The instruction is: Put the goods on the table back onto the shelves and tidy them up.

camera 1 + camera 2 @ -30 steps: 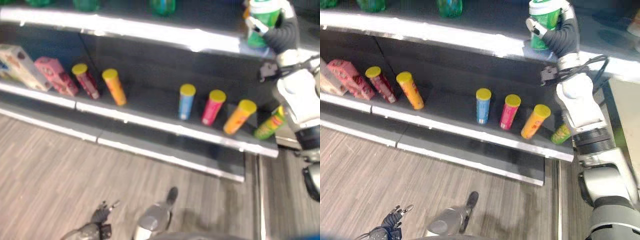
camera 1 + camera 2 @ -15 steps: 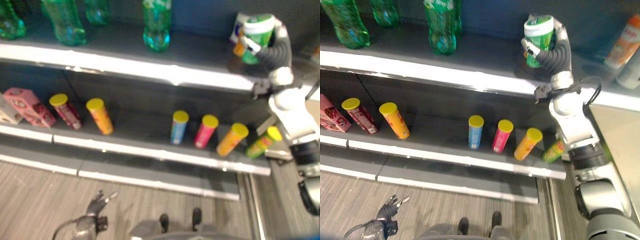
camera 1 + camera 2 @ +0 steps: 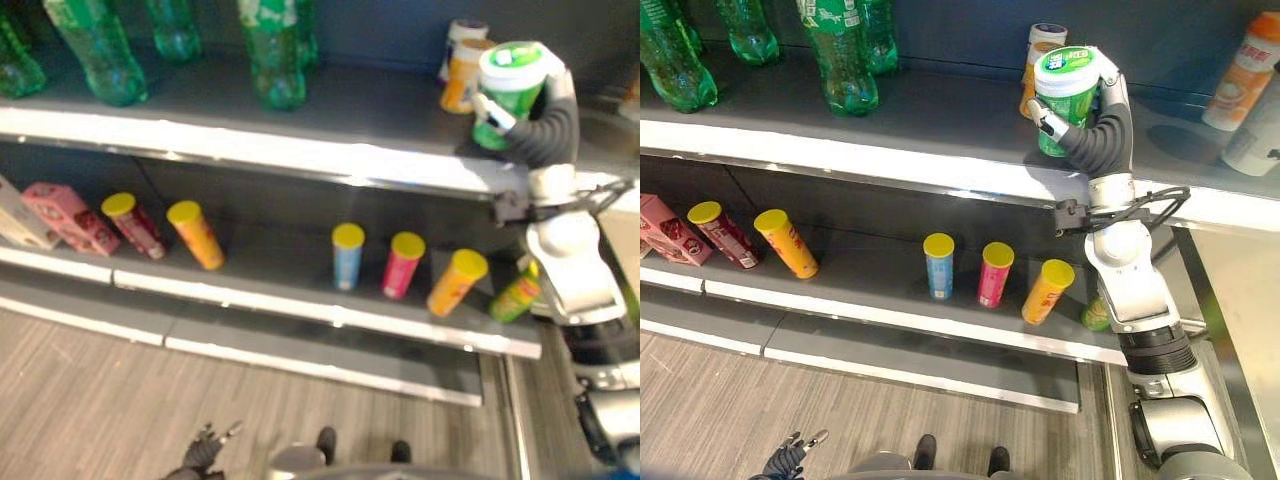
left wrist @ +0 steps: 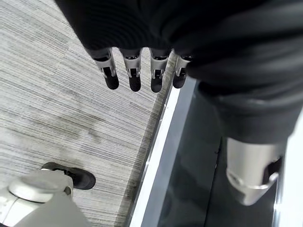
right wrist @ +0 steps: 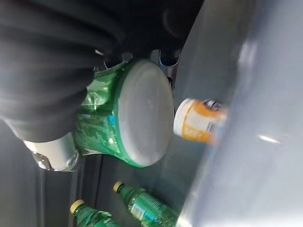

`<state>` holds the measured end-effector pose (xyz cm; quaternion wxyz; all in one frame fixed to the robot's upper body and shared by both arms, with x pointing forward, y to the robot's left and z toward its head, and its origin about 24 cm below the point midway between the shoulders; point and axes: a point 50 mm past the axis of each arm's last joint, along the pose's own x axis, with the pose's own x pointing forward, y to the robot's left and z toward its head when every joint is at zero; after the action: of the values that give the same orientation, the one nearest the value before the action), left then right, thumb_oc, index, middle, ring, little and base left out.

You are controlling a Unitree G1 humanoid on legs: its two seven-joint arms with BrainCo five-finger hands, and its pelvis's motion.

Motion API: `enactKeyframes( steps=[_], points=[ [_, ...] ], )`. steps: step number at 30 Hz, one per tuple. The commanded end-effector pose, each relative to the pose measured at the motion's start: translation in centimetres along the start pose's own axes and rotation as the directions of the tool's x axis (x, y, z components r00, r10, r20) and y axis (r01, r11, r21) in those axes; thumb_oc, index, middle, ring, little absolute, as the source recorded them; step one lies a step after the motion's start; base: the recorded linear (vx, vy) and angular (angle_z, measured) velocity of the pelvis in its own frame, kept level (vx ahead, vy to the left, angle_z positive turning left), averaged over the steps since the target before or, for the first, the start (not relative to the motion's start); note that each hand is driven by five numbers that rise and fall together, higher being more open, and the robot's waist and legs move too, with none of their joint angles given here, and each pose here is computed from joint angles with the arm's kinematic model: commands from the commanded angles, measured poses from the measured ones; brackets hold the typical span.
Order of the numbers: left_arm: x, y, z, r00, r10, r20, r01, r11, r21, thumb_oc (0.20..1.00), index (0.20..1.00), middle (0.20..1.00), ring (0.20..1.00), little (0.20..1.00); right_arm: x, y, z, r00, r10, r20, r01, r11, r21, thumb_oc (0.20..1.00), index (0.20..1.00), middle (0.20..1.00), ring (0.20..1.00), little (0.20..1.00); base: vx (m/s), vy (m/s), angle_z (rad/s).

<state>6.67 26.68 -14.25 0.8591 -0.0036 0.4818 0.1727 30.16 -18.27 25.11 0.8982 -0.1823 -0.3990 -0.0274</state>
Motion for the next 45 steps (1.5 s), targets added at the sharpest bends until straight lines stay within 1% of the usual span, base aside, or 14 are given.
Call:
enactKeyframes(
  steps=[1,11,13,22,28,32,35,39,45],
  points=[
    [0.4,0.7,1.0,0.999,0.026,0.022,-0.027,0.999,0.044,1.000,1.000,1.000,1.000,1.000,2.3,-0.1,2.2,0.994,-0.001,0.106,-0.002,0.999,0.033,0.200,0.200,0.200,0.200,0.200,0.02,0.032,-0.02],
    [0.4,0.4,0.6,1.000,0.027,0.005,-0.027,0.999,0.044,1.000,1.000,1.000,1.000,1.000,2.1,0.7,2.0,0.996,0.015,0.089,-0.026,0.993,0.115,0.200,0.200,0.200,0.200,0.200,0.01,0.027,-0.03],
    [0.4,0.4,0.3,1.000,0.028,-0.009,-0.027,0.998,0.049,1.000,1.000,1.000,1.000,1.000,2.7,1.5,0.9,1.000,0.012,0.025,-0.017,0.981,0.193,0.200,0.200,0.200,0.200,0.200,0.01,0.019,-0.08],
    [0.4,0.0,0.2,1.000,0.022,-0.010,-0.022,0.999,0.033,1.000,1.000,1.000,1.000,1.000,3.5,3.0,1.2,0.998,0.064,0.018,-0.067,0.957,0.281,0.200,0.200,0.200,0.200,0.200,0.00,0.002,-0.01],
    [0.4,0.1,0.4,1.000,0.023,-0.002,-0.023,0.999,0.028,1.000,1.000,1.000,1.000,1.000,4.0,3.6,-0.2,0.996,0.079,-0.051,-0.064,0.967,0.245,0.200,0.200,0.200,0.200,0.200,0.00,0.000,0.00],
    [0.4,0.2,0.6,1.000,0.026,0.003,-0.026,0.999,0.027,1.000,1.000,1.000,1.000,1.000,4.8,3.3,-1.3,0.993,0.057,-0.104,-0.037,0.981,0.189,0.200,0.200,0.200,0.200,0.200,0.00,0.000,0.00],
    [0.5,0.2,0.9,1.000,0.026,0.013,-0.026,0.999,0.031,1.000,1.000,1.000,1.000,1.000,5.6,2.8,-2.0,0.989,0.027,-0.144,-0.010,0.993,0.117,0.200,0.200,0.200,0.200,0.200,-0.01,-0.002,0.05],
    [0.5,0.1,1.0,1.000,0.025,0.017,-0.025,0.999,0.031,1.000,1.000,1.000,1.000,1.000,6.2,2.6,-2.2,0.987,0.010,-0.159,0.003,0.997,0.079,0.200,0.200,0.200,0.200,0.200,0.00,0.001,0.04],
    [0.6,0.1,1.3,0.999,0.028,0.022,-0.029,0.999,0.031,1.000,1.000,1.000,1.000,1.000,6.5,2.9,-2.8,0.982,0.005,-0.190,0.009,0.997,0.072,0.200,0.200,0.200,0.200,0.200,0.00,0.000,0.01]
  ],
)
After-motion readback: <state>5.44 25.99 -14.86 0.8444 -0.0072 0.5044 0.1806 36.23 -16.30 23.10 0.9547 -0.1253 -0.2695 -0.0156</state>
